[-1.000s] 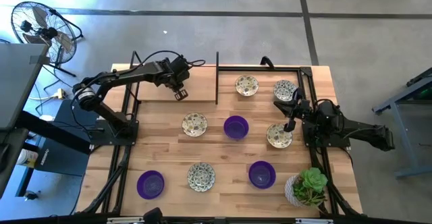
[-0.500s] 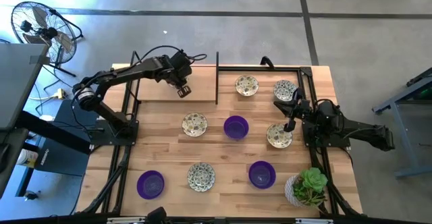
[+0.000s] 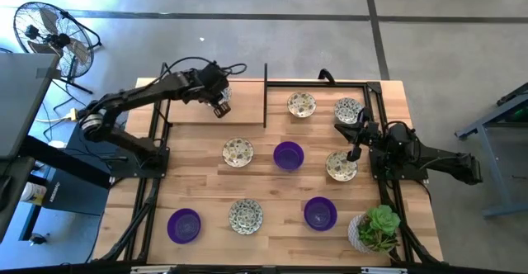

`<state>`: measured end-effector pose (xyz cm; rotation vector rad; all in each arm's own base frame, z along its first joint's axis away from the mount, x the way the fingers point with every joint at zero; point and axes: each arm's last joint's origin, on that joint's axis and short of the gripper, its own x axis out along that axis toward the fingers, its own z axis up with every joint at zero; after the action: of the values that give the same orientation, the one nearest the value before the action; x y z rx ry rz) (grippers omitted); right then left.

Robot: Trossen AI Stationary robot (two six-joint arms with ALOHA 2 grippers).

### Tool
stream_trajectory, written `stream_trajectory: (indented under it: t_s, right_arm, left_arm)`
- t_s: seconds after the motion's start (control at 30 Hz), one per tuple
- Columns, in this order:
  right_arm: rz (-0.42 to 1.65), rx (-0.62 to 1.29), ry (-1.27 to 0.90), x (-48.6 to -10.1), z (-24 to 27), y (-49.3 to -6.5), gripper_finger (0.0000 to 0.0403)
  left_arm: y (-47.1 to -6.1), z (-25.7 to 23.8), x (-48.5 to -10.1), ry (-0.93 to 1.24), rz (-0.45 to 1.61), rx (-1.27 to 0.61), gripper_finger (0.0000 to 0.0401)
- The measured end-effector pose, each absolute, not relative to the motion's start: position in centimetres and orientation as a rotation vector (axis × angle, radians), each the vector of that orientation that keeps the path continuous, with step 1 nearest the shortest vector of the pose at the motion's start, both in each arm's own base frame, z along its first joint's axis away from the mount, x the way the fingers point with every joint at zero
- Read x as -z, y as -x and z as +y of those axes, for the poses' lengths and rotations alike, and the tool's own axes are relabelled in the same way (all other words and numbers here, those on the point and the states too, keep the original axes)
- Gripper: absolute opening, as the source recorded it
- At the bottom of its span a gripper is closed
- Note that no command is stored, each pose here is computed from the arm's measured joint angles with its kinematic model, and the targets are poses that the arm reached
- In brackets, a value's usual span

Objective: Pick & Place Mini bowls
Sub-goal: Put the bottom right yellow bowl on the shelf

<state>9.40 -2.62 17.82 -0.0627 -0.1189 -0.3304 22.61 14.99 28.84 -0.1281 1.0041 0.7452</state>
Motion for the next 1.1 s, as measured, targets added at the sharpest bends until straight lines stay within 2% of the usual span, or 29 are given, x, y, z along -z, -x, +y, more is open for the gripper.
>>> stream_trajectory:
  t_s: [0.17, 0.47, 0.87, 1.1]
  right_arm:
    - [-0.119, 0.331, 0.063, -17.8, -2.6, -9.4, 0.0000]
    - [-0.119, 0.331, 0.062, -17.8, -2.6, -9.4, 0.0000]
    - [-0.120, 0.330, 0.063, -17.8, -2.6, -9.4, 0.0000]
    - [-0.119, 0.330, 0.063, -17.8, -2.6, -9.4, 0.0000]
  left_arm:
    - [-21.5, 10.9, -30.6, 0.109, 0.762, -0.730, 0.0002]
    - [-22.3, 4.1, -27.3, 0.101, 0.485, -0.469, 0.0001]
    - [-24.9, -2.0, -24.9, 0.046, 0.381, -0.214, 0.0000]
    - [-26.4, -4.6, -23.6, -0.027, 0.352, -0.153, 0.0000]
